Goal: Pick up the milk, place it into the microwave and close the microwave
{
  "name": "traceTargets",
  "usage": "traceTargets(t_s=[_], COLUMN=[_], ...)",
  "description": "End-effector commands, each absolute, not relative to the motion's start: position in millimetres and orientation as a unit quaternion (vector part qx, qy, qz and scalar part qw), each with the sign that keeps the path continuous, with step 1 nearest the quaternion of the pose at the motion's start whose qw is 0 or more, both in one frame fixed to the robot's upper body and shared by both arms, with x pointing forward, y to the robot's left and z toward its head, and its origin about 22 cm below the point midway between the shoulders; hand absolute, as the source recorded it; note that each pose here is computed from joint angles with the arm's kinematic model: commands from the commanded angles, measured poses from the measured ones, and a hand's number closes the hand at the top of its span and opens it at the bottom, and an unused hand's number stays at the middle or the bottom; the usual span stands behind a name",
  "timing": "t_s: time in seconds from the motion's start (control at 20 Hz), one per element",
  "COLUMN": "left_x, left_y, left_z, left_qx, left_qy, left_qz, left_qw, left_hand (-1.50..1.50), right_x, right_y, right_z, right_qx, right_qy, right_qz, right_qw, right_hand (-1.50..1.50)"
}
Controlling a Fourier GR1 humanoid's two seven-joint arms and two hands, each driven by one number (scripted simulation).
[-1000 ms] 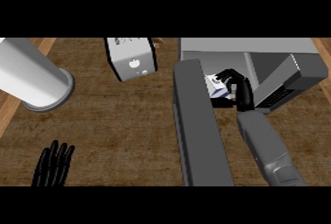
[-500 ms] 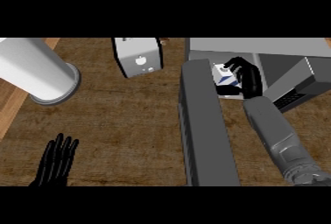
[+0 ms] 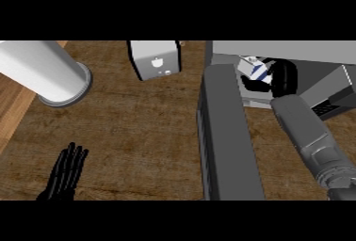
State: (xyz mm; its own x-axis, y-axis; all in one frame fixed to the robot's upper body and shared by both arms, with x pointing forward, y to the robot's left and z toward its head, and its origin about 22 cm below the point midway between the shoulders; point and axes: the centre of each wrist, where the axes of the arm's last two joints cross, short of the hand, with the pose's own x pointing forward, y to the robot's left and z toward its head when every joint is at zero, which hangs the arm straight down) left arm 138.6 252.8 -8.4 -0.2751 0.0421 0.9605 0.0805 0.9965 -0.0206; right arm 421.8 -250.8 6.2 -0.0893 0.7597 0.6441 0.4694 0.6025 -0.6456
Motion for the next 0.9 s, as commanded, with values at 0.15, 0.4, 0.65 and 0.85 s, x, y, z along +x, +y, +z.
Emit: traceTargets(t_s=[0.15,0.4,0.65,0.85], left_x=[144.3,145.5,156.9,152.1], left_y=[244.8,250.8,240.0,238.2], left_z=[-6.2,-1.9,-11.5,-8.5], left_qx=[-0.036,-0.045,-0.046,-0.059], left_qy=[-0.795,-0.801,-0.803,-0.805], left_qz=[-0.036,-0.043,-0.040,-0.039], left_qw=[0.604,0.595,0.593,0.590], left_hand=[-1.50,-1.50,-1.50,-1.50], right_x=[423.2,423.0,423.1,420.3], right_y=[-250.6,-239.4,-226.1,-247.4], right_z=[7.7,4.4,2.5,2.1], right_qx=[-0.472,-0.444,-0.373,-0.334], right_qy=[-0.703,-0.704,-0.733,-0.752], right_qz=[0.177,0.188,0.188,0.179], right_qw=[0.501,0.521,0.537,0.539], right_hand=[-1.50,-1.50,-1.50,-1.50])
